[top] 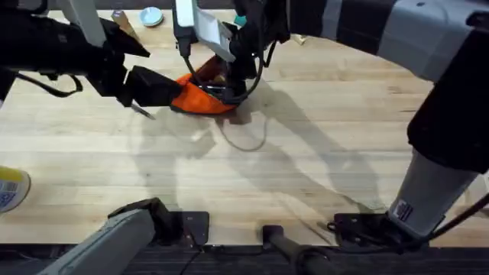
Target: Unzip the bag, pick up the pens from the table one at a time and place them inside, then zip the bag closed.
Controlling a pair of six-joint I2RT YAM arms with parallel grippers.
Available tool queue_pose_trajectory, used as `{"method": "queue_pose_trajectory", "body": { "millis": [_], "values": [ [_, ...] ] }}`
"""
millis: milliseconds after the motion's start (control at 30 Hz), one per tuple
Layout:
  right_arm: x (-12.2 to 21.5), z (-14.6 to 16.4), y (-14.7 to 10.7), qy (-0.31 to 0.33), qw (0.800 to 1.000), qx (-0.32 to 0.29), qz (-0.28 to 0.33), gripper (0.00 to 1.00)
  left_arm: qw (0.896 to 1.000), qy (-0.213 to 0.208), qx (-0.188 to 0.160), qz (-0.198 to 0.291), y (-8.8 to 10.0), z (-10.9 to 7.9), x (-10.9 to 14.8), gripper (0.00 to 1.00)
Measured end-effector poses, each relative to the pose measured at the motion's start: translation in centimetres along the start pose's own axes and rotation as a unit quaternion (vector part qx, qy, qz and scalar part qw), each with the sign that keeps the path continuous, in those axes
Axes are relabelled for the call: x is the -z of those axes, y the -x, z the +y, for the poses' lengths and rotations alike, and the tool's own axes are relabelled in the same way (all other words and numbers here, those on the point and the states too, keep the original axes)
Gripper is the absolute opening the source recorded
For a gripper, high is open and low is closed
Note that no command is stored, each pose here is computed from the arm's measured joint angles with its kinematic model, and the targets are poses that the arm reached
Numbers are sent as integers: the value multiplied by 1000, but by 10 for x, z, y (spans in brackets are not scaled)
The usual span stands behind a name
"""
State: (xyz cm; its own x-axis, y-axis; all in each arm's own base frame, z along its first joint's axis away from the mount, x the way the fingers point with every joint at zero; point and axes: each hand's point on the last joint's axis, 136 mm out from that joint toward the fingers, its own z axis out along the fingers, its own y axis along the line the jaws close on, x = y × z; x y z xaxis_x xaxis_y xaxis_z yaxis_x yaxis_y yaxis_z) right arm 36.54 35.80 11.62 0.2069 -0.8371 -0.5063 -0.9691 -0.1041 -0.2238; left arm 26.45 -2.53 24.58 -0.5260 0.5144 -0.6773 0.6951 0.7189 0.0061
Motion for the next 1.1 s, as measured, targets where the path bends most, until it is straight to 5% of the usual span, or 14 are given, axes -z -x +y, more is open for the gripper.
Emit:
{"method": "queue_pose_trajectory", "body": {
  "millis": [533,933,1100],
  "values": [
    [8,-6,-1,-22,998,-61,16,995,1000,0,0,0,0,0,0,993],
    [67,-22,13,-93,986,-140,18,996,1000,0,0,0,0,0,0,993],
    [90,-26,21,-114,980,-164,2,996,999,33,15,-7,4,17,2,993]
  ]
}}
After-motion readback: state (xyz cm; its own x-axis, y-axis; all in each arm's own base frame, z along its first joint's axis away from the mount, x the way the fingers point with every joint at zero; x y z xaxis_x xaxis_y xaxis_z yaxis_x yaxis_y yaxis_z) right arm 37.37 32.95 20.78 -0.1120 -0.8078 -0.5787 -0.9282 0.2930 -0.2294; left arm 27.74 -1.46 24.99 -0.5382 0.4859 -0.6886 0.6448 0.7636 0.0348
